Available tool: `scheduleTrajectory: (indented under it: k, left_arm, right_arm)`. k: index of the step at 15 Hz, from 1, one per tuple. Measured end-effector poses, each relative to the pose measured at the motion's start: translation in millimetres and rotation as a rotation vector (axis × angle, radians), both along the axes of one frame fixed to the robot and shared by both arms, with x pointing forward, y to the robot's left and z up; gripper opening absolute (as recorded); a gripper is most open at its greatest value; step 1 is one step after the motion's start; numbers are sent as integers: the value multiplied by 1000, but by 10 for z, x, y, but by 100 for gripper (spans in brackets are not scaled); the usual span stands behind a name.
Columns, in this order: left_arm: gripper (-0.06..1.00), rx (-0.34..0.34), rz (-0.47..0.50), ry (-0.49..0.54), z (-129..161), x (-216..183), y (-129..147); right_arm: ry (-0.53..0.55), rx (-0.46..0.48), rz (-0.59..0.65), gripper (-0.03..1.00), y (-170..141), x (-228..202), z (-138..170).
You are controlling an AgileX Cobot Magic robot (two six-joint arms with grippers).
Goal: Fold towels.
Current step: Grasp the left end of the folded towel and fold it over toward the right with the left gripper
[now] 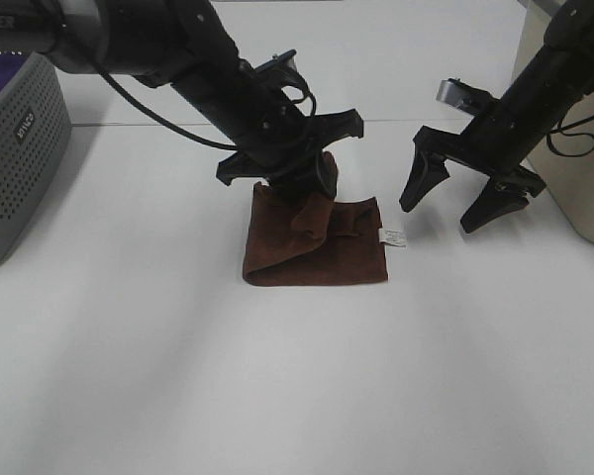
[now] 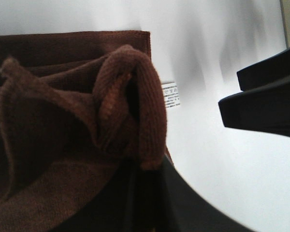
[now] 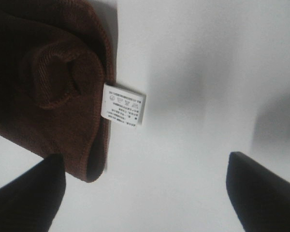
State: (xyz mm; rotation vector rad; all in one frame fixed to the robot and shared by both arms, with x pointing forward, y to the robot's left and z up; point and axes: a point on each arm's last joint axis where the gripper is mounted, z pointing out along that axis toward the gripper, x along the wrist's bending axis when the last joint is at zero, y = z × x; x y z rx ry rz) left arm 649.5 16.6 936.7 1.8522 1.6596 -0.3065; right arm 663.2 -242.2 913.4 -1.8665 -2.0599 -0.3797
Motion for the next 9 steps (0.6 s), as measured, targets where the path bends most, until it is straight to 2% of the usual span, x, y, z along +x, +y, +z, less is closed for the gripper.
scheduleTrajectory:
  k: [3, 4, 7, 8, 9]
  left_arm:
    - [17, -23, 23, 32, -115, 41, -177]
    - [25, -24, 26, 46, -159, 37, -202]
    - [68, -49, 45, 71, -190, 39, -222]
    - [77, -64, 56, 73, -182, 44, -230]
    - [80, -77, 66, 65, -162, 61, -235]
  right_arm:
    - [0, 0, 0, 85, 0, 0, 0]
    - [0, 0, 0, 85, 0, 0, 0]
    - [0, 0, 0, 85, 0, 0, 0]
    - [0, 1, 0, 85, 1, 0, 0]
    - [0, 5, -3, 85, 4, 1, 2]
